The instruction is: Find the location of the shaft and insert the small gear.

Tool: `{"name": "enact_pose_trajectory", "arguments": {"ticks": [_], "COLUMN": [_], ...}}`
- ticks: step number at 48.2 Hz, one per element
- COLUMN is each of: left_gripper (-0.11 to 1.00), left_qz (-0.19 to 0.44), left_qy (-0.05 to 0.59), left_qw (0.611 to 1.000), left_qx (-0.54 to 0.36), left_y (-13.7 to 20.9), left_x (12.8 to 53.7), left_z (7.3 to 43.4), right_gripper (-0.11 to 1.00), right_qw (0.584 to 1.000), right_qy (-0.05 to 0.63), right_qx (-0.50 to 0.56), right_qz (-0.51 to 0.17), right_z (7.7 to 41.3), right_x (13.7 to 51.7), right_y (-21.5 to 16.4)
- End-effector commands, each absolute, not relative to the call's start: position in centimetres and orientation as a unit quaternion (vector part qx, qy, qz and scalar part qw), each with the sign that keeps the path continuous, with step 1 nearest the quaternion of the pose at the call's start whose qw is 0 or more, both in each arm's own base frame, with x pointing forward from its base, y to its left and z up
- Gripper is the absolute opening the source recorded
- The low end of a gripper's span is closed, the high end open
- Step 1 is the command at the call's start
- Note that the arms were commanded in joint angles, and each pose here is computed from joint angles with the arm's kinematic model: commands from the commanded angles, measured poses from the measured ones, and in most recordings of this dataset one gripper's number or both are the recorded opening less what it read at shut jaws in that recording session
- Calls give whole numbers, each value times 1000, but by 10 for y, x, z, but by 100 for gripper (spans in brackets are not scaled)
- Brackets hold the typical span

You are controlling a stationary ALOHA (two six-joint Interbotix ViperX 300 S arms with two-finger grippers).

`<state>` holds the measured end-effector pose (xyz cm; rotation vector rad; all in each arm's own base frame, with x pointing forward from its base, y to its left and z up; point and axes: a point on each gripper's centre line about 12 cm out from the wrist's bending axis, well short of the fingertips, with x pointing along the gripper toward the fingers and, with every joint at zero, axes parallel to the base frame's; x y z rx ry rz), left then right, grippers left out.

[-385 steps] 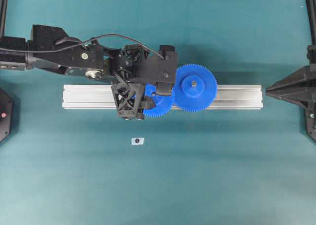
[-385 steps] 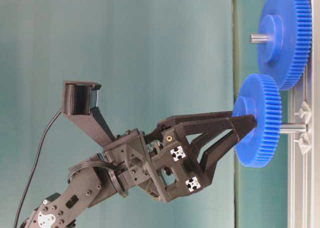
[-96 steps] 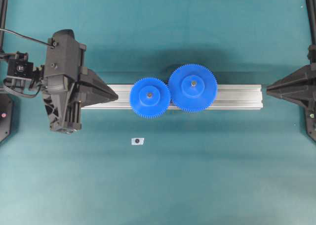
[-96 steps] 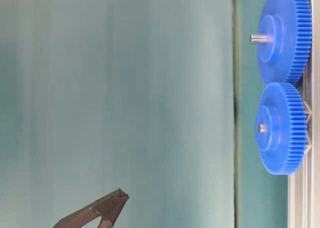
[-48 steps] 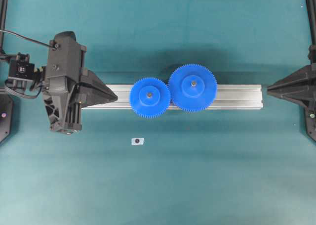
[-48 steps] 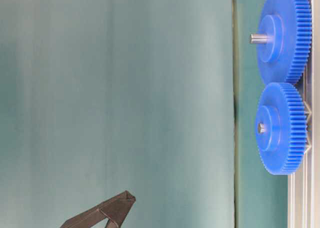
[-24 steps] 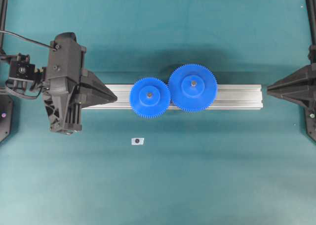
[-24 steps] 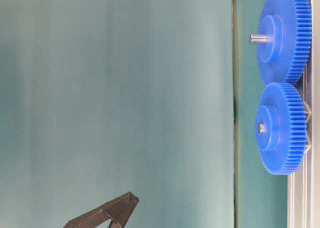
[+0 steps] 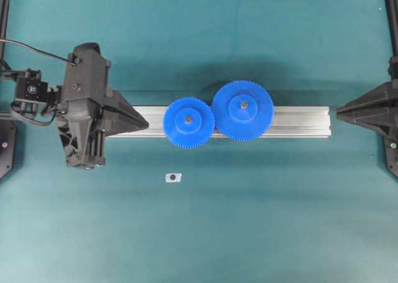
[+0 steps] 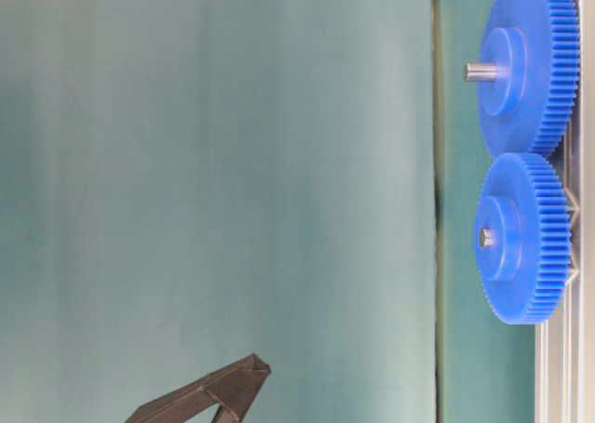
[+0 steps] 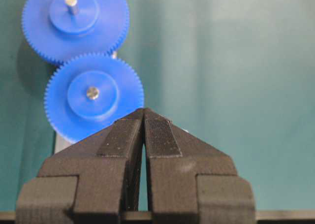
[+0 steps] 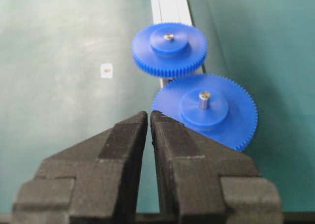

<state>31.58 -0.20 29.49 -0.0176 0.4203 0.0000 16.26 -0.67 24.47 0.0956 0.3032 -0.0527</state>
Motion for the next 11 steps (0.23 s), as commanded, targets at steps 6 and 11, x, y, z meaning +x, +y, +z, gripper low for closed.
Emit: {"name": "enact_pose_trajectory", "arguments": {"ticks": [6, 11], "left_gripper": [1, 1], "left_qz": [-1, -1], "left_qy": [200, 201], "left_qw": [980, 980], "left_qx": [-9, -9], "left_y": [-3, -3], "left_x": [317, 318], "left_z": [300, 299], "right_gripper": [19, 19], "right_qw": [988, 987], "right_qy": [145, 148], "right_qx": [51, 51], "right_qz": [-27, -27], "right_z": [248, 246], "right_x": [164, 164], "right_y": [-7, -7]}}
